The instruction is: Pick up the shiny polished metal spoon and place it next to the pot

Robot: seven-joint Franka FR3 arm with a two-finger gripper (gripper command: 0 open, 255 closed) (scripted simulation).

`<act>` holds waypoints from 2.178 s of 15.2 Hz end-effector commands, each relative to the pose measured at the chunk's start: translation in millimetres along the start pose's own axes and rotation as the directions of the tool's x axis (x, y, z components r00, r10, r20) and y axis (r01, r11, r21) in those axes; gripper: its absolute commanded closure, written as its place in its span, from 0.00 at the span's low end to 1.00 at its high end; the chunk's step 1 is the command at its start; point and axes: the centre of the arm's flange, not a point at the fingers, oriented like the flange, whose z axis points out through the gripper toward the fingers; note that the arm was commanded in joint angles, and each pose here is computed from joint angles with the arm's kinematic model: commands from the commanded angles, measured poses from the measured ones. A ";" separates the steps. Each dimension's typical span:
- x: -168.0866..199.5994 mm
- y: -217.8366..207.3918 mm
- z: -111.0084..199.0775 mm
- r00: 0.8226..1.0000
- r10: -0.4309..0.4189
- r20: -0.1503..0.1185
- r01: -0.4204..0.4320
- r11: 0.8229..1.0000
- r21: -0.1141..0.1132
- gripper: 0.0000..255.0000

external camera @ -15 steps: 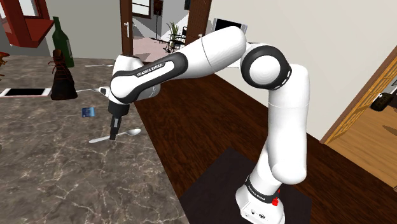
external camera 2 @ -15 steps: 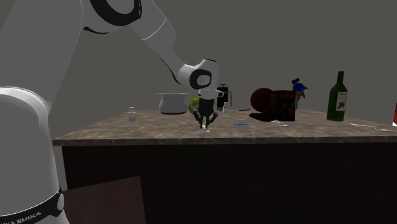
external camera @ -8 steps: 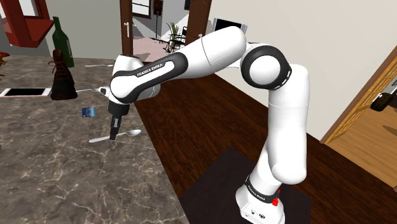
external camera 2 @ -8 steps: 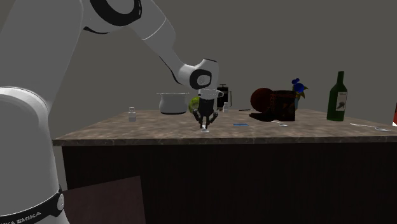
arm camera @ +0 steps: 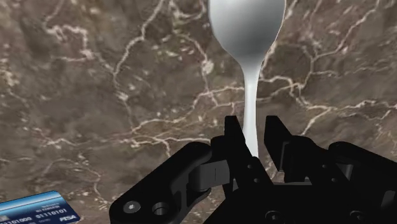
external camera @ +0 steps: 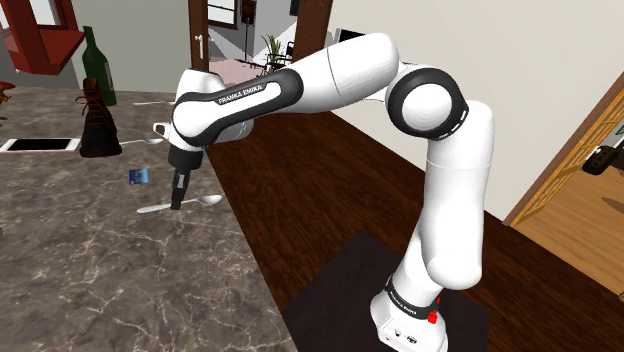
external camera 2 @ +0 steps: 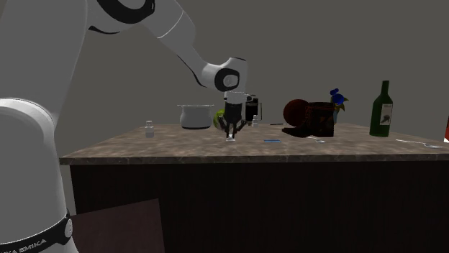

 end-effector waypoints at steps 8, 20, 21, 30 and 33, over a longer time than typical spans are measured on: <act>10.3 -5.0 -46.6 1.000 0.000 0.000 0.000 1.000 0.000 1.00; 24.4 -12.6 -107.9 1.000 0.000 0.000 0.000 1.000 0.000 1.00; 25.6 -13.2 -113.0 1.000 0.000 0.000 0.000 1.000 0.000 1.00; 36.1 -19.0 -159.0 1.000 0.000 0.000 0.000 1.000 0.000 1.00; 39.7 -20.9 -174.3 1.000 0.000 0.000 0.000 1.000 0.000 1.00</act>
